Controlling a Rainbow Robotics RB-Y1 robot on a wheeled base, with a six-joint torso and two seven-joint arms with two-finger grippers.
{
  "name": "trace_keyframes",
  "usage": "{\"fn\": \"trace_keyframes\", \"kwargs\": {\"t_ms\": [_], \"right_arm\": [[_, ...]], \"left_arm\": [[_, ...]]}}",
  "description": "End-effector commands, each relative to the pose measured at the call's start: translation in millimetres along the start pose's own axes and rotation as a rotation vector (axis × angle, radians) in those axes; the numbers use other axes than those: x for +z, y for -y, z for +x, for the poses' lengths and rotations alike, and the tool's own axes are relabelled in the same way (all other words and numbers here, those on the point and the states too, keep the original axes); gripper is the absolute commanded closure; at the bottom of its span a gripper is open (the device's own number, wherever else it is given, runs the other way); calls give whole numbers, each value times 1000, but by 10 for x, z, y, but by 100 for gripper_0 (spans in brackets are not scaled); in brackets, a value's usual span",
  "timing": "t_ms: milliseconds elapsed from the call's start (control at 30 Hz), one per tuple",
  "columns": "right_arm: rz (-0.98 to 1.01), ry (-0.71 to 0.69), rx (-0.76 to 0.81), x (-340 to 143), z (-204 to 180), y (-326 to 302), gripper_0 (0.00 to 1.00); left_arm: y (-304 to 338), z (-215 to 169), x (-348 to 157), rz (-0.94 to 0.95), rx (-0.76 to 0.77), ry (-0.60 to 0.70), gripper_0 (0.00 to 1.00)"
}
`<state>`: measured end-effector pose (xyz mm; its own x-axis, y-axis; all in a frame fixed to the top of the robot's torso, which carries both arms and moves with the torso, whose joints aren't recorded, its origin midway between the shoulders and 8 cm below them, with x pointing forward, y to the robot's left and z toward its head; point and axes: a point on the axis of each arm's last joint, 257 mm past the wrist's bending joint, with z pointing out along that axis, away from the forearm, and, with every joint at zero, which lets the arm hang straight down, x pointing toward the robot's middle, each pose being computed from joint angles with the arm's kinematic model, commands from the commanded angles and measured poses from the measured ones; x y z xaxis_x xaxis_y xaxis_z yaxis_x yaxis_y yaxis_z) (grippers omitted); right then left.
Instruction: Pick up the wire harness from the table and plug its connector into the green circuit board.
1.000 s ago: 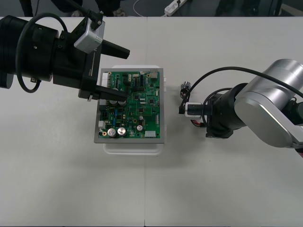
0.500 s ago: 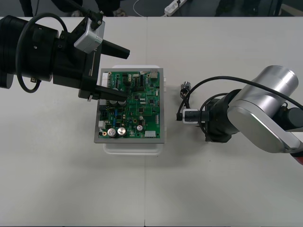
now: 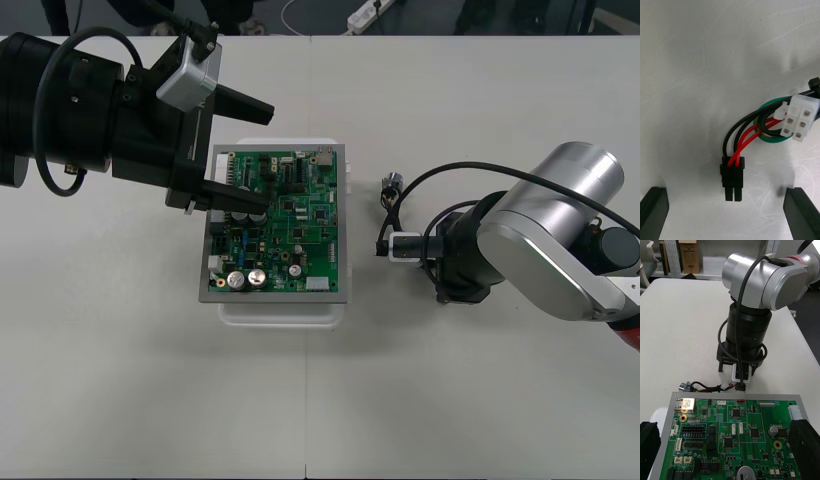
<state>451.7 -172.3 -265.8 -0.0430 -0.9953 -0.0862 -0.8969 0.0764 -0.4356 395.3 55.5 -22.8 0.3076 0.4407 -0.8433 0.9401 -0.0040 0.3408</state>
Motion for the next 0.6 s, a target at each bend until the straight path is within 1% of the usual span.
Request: {"fn": "trace_keyframes", "kwargs": {"t_ms": [33, 300, 600], "right_arm": [[12, 15, 30, -43, -129, 48, 11], [8, 33, 32, -33, -235, 20, 11], [16, 21, 48, -13, -196, 26, 11]], "left_arm": [[-60, -339, 68, -21, 9, 48, 0], [-60, -339, 68, -21, 9, 48, 0], [-60, -339, 68, -21, 9, 48, 0]]}}
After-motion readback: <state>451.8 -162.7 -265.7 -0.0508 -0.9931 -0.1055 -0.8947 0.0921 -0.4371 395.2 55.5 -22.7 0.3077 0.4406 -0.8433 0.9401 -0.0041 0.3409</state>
